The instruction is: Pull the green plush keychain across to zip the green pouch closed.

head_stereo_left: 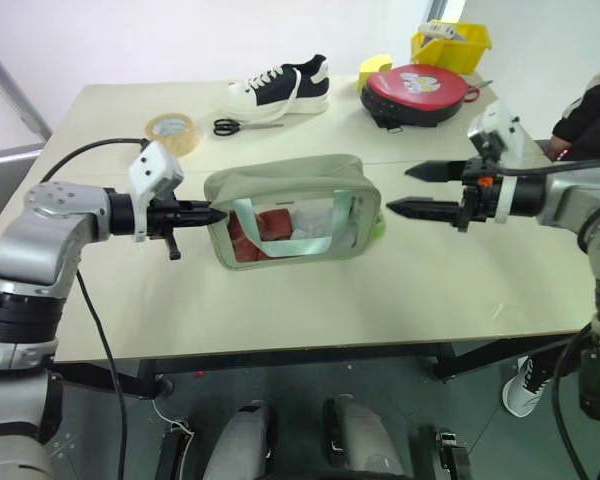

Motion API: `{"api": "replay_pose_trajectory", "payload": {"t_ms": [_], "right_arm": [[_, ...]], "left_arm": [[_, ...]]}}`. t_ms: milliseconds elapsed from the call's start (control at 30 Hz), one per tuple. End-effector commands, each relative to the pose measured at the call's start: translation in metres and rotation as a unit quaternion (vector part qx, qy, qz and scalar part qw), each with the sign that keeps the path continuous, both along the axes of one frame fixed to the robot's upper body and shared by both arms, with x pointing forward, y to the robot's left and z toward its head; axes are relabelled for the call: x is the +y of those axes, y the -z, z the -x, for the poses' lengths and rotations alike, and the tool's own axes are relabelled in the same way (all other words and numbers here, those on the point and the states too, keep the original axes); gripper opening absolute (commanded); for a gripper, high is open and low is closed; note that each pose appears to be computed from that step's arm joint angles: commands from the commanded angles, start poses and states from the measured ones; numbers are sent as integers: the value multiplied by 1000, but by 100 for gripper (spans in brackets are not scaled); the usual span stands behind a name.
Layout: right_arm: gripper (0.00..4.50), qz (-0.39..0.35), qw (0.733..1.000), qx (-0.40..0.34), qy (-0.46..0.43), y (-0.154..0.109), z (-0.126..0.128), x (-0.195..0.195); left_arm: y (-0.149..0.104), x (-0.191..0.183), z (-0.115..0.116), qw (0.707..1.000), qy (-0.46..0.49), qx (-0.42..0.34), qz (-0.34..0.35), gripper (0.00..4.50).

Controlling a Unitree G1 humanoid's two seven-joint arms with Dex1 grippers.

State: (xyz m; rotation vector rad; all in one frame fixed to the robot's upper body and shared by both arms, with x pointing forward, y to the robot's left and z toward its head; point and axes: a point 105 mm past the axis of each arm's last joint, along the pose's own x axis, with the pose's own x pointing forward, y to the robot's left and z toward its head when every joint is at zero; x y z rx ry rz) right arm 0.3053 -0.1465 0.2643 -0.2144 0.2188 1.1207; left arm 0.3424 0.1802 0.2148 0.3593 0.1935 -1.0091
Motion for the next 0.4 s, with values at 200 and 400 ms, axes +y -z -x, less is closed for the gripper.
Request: {"api": "replay_pose_trajectory", "payload": {"t_ms": [200, 400], "right_arm": [[450, -2, 998, -56, 3, -15, 2, 13], [450, 4, 998, -63, 19, -21, 2, 2]], "left_arm": [[-59, 25, 14, 997, -27, 3, 73, 444], [-73, 49, 22, 999, -45, -10, 29, 444]]}}
